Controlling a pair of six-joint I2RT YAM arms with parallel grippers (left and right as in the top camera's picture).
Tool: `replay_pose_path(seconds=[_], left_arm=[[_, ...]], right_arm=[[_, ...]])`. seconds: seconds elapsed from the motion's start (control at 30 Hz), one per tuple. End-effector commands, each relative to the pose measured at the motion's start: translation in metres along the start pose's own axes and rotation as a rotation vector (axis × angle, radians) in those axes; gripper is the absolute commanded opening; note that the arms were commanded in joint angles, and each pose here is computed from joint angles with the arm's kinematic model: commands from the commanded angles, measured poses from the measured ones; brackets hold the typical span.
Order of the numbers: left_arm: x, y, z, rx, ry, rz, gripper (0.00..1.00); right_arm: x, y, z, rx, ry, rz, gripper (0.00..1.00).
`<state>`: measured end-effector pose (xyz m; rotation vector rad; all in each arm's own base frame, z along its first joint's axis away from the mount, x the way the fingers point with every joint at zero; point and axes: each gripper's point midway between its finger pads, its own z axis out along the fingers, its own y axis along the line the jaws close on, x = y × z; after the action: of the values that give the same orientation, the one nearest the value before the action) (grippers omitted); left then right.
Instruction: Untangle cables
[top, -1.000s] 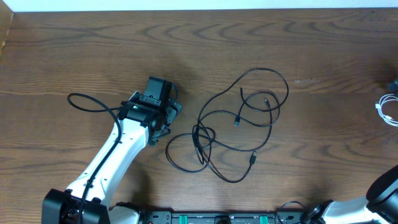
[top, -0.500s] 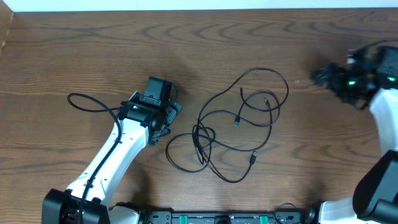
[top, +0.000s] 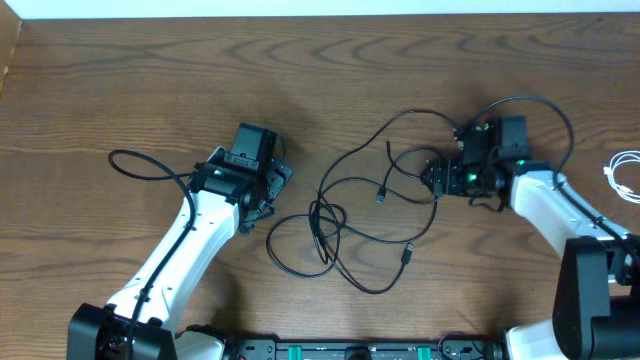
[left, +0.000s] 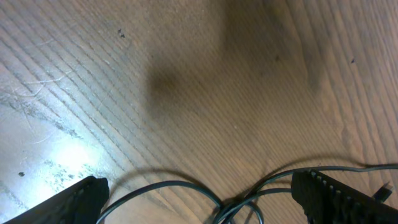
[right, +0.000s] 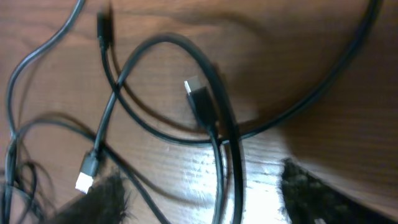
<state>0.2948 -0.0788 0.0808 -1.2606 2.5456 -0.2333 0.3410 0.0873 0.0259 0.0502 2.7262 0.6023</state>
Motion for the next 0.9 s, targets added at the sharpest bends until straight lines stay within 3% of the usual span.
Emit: replay_pose_path(seconds=[0.0,0.17,0.23,0.5,0.7,0.87], left_arm=[[-0.004,-0.001,-0.004,0.006,-0.013,0.005,0.98],[-0.004,-0.001,-0.004,0.006,-0.013,0.005,0.98],[-0.004,-0.001,-0.004,0.006,-0.013,0.005,0.98],[-0.004,-0.001,-0.003,0.006,-0.013,0.005,0.98],[-0.004,-0.001,-0.004,0.006,-0.013,0.005,0.98],[-0.004,-0.001,-0.004,0.006,-0.014,0.005,0.98]], right_arm=[[0.005,-0.002,0.004,0.033,-0.021,0.087,0.6],[-0.001,0.005,0.007,0.006,-0.058,0.134,0.23],[-0.006,0.019,0.006,-0.078,-0.066,0.132,0.01],[-0.045,0.112,-0.041,-0.586,-0.183,-0.037,0.01],[-0.092,0.144,-0.132,-0.692,-0.489,-0.195,0.01],[-0.105,0.168,-0.209,-0.711,-0.72,-0.295,0.02]])
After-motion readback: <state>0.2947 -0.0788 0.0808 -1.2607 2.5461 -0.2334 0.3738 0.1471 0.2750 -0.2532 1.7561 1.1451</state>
